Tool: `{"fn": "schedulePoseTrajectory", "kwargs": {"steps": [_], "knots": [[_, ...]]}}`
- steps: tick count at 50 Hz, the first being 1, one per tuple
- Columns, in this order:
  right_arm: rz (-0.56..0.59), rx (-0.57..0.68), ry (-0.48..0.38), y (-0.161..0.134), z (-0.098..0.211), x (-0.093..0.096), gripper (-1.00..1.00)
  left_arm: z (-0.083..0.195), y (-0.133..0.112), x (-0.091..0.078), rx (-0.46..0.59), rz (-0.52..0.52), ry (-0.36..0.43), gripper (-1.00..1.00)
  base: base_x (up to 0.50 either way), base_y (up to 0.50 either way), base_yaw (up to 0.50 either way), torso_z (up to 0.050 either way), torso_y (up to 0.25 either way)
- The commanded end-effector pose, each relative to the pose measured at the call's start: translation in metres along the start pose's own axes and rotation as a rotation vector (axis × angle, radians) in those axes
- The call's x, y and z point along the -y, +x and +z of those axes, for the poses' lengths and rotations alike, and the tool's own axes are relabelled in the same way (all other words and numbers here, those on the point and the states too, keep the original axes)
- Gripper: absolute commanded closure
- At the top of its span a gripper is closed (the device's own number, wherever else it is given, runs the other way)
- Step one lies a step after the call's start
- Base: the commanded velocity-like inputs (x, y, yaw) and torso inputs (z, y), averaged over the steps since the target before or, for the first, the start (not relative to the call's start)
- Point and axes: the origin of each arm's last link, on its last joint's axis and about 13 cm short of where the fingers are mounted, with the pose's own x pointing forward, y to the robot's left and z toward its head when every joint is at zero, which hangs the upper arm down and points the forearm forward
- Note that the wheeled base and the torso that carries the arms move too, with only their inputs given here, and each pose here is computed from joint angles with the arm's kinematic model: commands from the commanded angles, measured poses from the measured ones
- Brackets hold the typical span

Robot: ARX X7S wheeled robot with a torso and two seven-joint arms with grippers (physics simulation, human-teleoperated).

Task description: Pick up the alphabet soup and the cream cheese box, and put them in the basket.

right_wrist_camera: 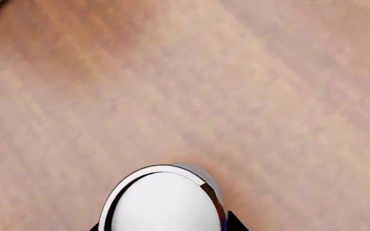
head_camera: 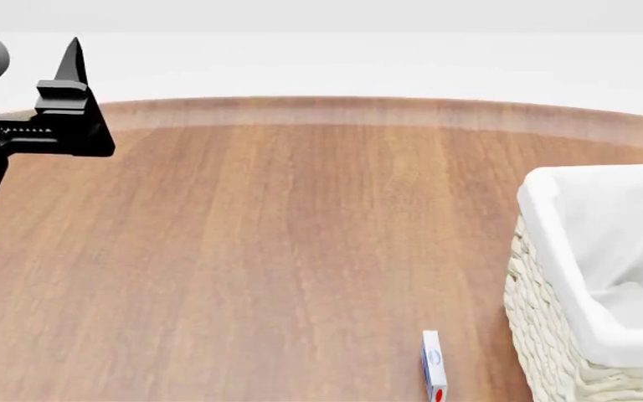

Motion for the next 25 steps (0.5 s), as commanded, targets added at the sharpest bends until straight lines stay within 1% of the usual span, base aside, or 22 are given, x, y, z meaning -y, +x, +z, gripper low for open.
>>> {"fn": "schedulePoseTrajectory", "kwargs": {"steps": [1, 6, 7, 8, 10, 11, 13, 14, 15, 25], "knots": [[0.049, 0.000, 0.017, 0.000, 0.001, -0.004, 1.00, -0.001, 0.000, 0.000, -0.001, 0.001, 0.000, -1.00, 0.00, 0.00, 0.00, 0.000, 0.000], [0.062, 0.032, -0.015, -0.010, 0.011, -0.011, 1.00, -0.001, 0.001, 0.000, -0.002, 0.002, 0.000, -1.00, 0.00, 0.00, 0.00, 0.000, 0.000], [0.076, 0.056, -0.040, -0.017, 0.017, -0.016, 1.00, -0.001, 0.001, 0.000, -0.002, 0.002, 0.000, -1.00, 0.00, 0.00, 0.00, 0.000, 0.000], [0.084, 0.066, -0.038, -0.020, 0.020, -0.018, 1.00, -0.002, 0.000, 0.000, -0.003, 0.001, -0.001, -1.00, 0.00, 0.00, 0.00, 0.000, 0.000], [0.081, 0.091, -0.072, -0.029, 0.028, -0.023, 1.00, -0.003, 0.000, 0.000, -0.004, 0.000, 0.001, -1.00, 0.00, 0.00, 0.00, 0.000, 0.000], [0.095, 0.114, -0.079, -0.039, 0.036, -0.029, 1.00, -0.004, 0.000, 0.000, -0.006, 0.000, 0.002, -1.00, 0.00, 0.00, 0.00, 0.000, 0.000], [0.092, 0.133, -0.103, -0.047, 0.043, -0.034, 1.00, -0.003, 0.000, 0.000, -0.006, -0.001, 0.000, -1.00, 0.00, 0.00, 0.00, 0.000, 0.000], [0.102, 0.135, -0.101, -0.052, 0.048, -0.037, 1.00, -0.004, 0.000, 0.000, -0.006, -0.001, 0.001, -1.00, 0.00, 0.00, 0.00, 0.000, 0.000], [0.105, 0.159, -0.122, -0.059, 0.055, -0.042, 1.00, -0.004, 0.000, 0.000, -0.007, -0.001, 0.000, -1.00, 0.00, 0.00, 0.00, 0.000, 0.000], [0.143, 0.251, -0.166, -0.102, 0.092, -0.066, 1.00, -0.004, 0.000, -0.001, -0.008, 0.000, 0.002, -1.00, 0.00, 0.00, 0.00, 0.000, 0.000]]}}
